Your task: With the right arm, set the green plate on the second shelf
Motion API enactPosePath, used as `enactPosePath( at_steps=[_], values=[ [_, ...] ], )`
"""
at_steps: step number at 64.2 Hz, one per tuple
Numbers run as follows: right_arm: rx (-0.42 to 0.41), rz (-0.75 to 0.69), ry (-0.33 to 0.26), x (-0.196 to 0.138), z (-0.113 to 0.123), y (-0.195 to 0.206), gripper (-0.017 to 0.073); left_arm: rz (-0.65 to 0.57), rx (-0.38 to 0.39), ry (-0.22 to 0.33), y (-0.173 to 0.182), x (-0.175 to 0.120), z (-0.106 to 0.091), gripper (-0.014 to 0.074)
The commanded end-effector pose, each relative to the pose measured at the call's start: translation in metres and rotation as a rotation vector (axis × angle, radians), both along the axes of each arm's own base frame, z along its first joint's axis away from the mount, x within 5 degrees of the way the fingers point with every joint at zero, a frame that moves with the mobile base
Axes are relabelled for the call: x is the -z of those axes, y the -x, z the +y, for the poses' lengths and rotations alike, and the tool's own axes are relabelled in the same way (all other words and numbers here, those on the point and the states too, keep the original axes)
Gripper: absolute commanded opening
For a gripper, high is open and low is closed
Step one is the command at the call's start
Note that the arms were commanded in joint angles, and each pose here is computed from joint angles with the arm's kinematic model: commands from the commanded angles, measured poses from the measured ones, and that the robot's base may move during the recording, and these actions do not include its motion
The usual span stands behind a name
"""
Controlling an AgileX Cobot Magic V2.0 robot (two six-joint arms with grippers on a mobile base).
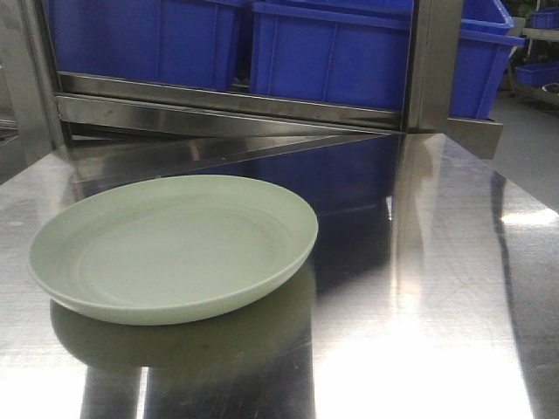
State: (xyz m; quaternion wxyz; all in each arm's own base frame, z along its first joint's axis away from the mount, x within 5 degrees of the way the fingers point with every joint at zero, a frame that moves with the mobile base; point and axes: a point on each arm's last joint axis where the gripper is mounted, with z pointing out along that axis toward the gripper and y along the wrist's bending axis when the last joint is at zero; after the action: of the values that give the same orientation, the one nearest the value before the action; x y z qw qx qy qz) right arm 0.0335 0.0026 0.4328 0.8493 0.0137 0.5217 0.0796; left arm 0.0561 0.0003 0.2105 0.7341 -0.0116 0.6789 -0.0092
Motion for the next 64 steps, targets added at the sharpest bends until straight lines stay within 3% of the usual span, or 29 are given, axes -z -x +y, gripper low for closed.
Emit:
enactPosePath(
  at_steps=[1,5,15,28,39,50,54,64],
  values=[
    [-0.010,0.105,0.013,-0.019,0.003,-0.030,0.0052,-0.043,0.006,0.011,-0.001,0.007,0.000,0.0130],
    [-0.039,0.242,0.009,-0.022,0.006,-0.053,0.0052,-0.043,0.006,0.011,-0.001,0.007,0.000,0.0130],
    [-0.219,0.655,-0.092,-0.011,0.024,-0.103,0.0052,-0.043,0.006,0.011,-0.001,0.007,0.000,0.0130],
    [-0.386,0.982,-0.145,0.021,0.042,-0.146,0.0052,-0.043,0.006,0.011,-0.001,0.007,0.000,0.0130],
    [-0.484,1.159,-0.147,0.045,0.060,-0.168,0.0109,-0.043,0.006,0.011,-0.001,0.007,0.000,0.0130],
    [-0.628,1.291,-0.116,0.071,0.101,-0.188,0.0356,-0.043,0.006,0.011,-0.001,0.007,0.000,0.0130],
    [-0.635,1.314,-0.122,0.081,0.113,-0.197,0.0416,-0.043,0.006,0.011,-0.001,0.007,0.000,0.0130],
    [-0.620,1.449,-0.134,0.119,0.130,-0.224,0.0417,-0.043,0.006,0.011,-0.001,0.007,0.000,0.0130]
  ],
)
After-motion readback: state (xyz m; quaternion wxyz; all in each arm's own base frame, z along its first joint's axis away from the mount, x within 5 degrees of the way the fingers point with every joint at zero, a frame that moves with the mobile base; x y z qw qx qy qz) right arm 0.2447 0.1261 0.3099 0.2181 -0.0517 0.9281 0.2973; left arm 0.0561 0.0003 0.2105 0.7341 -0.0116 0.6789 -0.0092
